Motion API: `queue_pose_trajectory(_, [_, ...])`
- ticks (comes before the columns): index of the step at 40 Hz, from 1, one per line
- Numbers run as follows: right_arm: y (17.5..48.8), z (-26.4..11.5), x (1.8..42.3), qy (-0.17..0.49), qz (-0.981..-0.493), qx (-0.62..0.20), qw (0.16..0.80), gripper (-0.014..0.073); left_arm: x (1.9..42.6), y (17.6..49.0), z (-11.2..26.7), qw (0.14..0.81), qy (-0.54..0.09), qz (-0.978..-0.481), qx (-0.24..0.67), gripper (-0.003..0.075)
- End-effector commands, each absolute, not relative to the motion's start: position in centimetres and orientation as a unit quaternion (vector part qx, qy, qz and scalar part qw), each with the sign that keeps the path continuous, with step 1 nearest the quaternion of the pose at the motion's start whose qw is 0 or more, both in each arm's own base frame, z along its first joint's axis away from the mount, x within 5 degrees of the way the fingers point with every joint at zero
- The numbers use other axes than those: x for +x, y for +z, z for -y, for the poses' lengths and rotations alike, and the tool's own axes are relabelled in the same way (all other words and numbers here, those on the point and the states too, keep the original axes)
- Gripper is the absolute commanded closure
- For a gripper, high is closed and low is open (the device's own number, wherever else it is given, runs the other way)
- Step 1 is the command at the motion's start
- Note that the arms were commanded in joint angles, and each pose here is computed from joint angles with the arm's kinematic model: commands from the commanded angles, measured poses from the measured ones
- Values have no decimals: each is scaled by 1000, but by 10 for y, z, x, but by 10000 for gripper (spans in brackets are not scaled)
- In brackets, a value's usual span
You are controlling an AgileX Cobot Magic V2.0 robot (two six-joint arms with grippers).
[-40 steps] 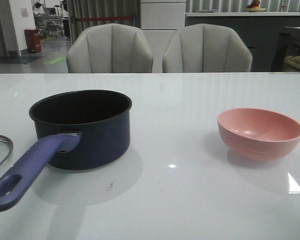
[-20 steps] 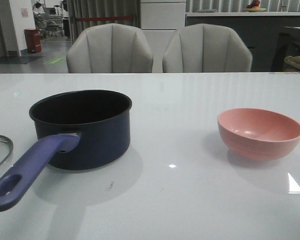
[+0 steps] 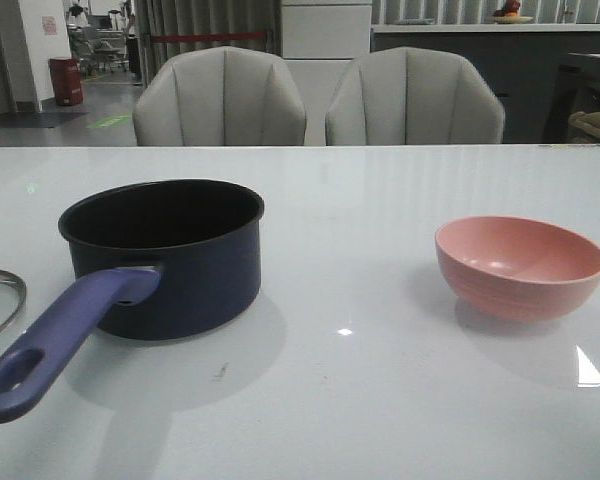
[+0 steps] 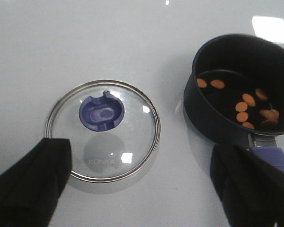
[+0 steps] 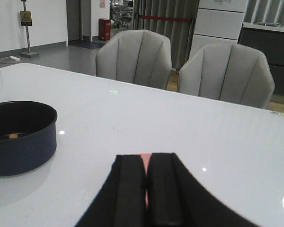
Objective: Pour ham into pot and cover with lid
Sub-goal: 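Release the bowl and withdraw the right gripper upward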
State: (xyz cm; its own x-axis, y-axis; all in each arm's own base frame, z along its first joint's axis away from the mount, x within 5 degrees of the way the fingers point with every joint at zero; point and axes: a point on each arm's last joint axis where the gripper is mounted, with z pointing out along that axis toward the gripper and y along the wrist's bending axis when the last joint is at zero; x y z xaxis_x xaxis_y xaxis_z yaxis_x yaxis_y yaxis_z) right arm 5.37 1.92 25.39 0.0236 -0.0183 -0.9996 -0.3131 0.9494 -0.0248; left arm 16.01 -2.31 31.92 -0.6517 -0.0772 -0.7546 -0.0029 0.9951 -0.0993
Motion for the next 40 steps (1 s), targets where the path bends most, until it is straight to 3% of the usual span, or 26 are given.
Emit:
queue_pose_trajectory(1, [269, -17, 53, 101, -661, -109, 736, 426, 187, 327, 28, 417, -57, -907, -35, 82])
queue_pose_trajectory(14, [269, -17, 53, 101, -661, -109, 736, 426, 247, 307, 0, 324, -32, -937, -127, 82])
queue_pose_trajectory(32, [269, -17, 53, 101, -661, -109, 736, 426, 305, 269, -11, 188, -21, -975, -119, 82])
queue_pose_trajectory(40, [269, -17, 53, 101, -661, -109, 736, 426, 321, 258, -13, 163, -25, -981, -104, 82])
